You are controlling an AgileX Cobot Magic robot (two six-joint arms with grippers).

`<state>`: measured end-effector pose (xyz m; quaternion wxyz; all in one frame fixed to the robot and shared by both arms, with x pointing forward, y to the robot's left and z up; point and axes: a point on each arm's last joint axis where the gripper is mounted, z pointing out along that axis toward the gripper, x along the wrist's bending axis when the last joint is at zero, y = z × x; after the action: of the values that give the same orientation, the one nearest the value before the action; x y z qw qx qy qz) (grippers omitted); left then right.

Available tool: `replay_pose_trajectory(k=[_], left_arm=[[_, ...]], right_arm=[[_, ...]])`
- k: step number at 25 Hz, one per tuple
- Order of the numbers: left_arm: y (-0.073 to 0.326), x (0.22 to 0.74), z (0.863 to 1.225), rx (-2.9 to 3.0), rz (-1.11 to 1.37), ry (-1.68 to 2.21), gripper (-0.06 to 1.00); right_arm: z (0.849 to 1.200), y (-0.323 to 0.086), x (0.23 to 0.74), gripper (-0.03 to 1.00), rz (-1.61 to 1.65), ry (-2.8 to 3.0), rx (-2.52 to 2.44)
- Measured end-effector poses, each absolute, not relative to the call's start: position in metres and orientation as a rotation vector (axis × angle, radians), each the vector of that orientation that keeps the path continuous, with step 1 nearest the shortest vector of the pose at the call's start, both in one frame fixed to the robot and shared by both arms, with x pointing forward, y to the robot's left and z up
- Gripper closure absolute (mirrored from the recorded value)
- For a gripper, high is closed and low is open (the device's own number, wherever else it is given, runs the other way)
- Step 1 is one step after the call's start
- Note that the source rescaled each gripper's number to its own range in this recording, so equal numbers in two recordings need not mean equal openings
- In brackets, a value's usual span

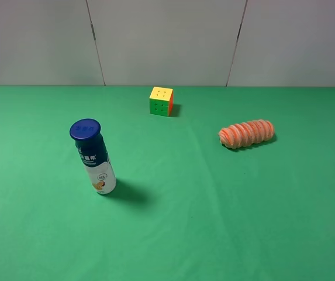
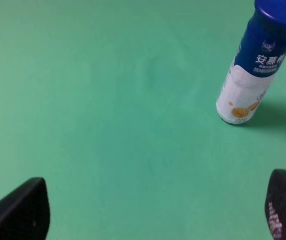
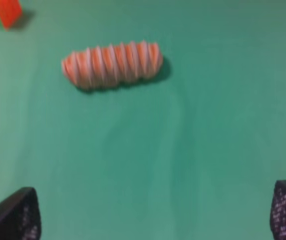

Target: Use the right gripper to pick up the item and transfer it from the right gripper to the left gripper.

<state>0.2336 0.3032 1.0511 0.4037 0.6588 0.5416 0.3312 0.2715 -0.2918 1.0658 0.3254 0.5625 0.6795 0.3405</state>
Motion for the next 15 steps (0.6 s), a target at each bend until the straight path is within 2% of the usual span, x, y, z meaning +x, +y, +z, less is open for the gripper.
replay_pose_trajectory(k=[8, 15], left_arm=[[0.303, 0.234, 1.051, 1.664, 0.836, 1.368, -0.06], [0.303, 0.234, 1.051, 1.664, 0.836, 1.368, -0.06]], right_arm=[[1.068, -0.283, 0.37, -0.03, 0.599, 2.227, 1.15], [1.033, -0.277, 0.463, -0.03, 0.381, 2.624, 0.787]])
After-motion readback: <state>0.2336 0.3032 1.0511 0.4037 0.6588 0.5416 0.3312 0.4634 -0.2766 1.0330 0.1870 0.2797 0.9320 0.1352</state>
